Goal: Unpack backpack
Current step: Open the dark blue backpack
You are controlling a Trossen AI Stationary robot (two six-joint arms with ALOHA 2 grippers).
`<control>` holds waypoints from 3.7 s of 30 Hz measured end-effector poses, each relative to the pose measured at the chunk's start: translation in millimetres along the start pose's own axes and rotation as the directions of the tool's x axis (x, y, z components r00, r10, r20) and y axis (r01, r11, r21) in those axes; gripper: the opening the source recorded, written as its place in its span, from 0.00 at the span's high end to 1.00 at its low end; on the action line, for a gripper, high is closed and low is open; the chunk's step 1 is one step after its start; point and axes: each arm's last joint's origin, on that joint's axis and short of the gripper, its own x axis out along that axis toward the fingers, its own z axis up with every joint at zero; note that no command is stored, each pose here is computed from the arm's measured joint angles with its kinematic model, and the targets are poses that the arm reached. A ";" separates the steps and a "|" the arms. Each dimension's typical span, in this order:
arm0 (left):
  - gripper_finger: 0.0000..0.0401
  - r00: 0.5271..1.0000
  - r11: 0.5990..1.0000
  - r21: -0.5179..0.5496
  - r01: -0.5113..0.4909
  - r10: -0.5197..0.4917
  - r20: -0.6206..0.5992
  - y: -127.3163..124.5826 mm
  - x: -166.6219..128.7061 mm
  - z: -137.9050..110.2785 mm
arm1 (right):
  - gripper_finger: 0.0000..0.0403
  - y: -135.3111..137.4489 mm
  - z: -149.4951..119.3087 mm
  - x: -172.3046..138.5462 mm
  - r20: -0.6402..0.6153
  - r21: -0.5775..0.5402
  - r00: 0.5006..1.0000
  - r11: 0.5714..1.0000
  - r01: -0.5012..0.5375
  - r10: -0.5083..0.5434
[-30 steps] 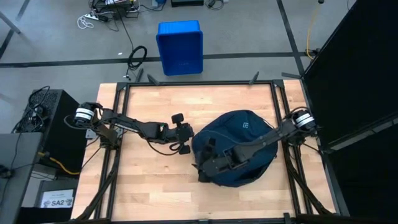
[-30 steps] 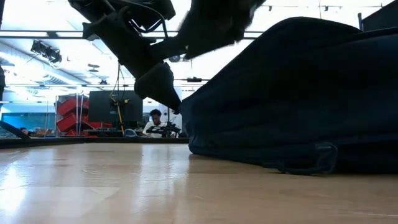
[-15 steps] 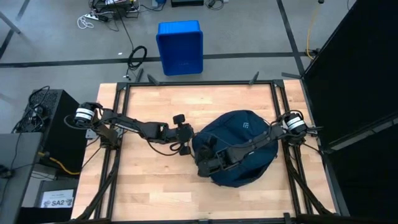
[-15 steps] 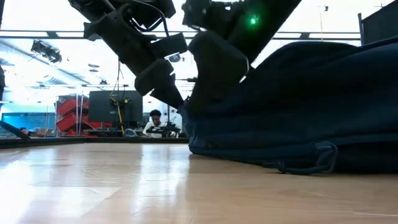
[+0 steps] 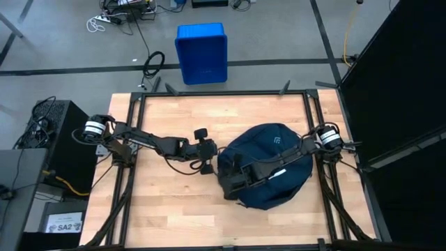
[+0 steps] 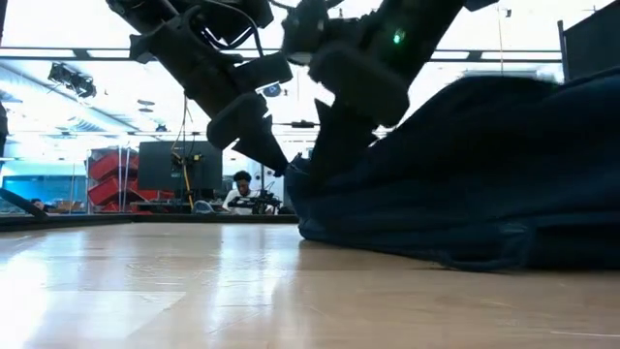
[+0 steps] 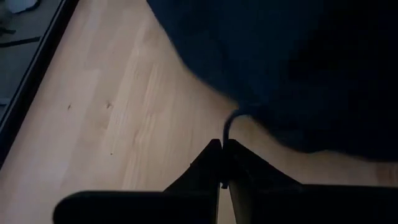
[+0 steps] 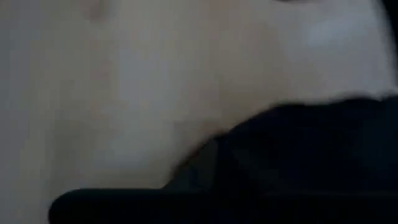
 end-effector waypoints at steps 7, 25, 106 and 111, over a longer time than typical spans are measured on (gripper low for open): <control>1.00 1.000 1.000 0.002 0.012 -0.012 -0.003 -0.7 -0.2 -0.3 | 1.00 37.3 -6.4 -14.6 0.022 -0.086 0.986 0.983 -0.164 0.167; 1.00 0.985 0.986 0.012 -0.169 0.169 -0.043 16.7 4.5 -3.5 | 1.00 99.4 -67.0 -56.6 -0.288 -0.026 0.925 0.964 -0.266 0.247; 0.11 0.874 0.904 0.404 0.140 -0.304 0.379 -159.3 -18.5 -2.8 | 1.00 99.8 -74.3 -61.0 -0.323 0.079 0.926 0.981 -0.180 0.196; 0.11 0.890 0.896 0.436 0.083 -0.263 0.372 -163.2 -7.4 0.5 | 1.00 96.2 -66.7 -56.1 -0.286 0.070 0.934 0.976 -0.205 0.216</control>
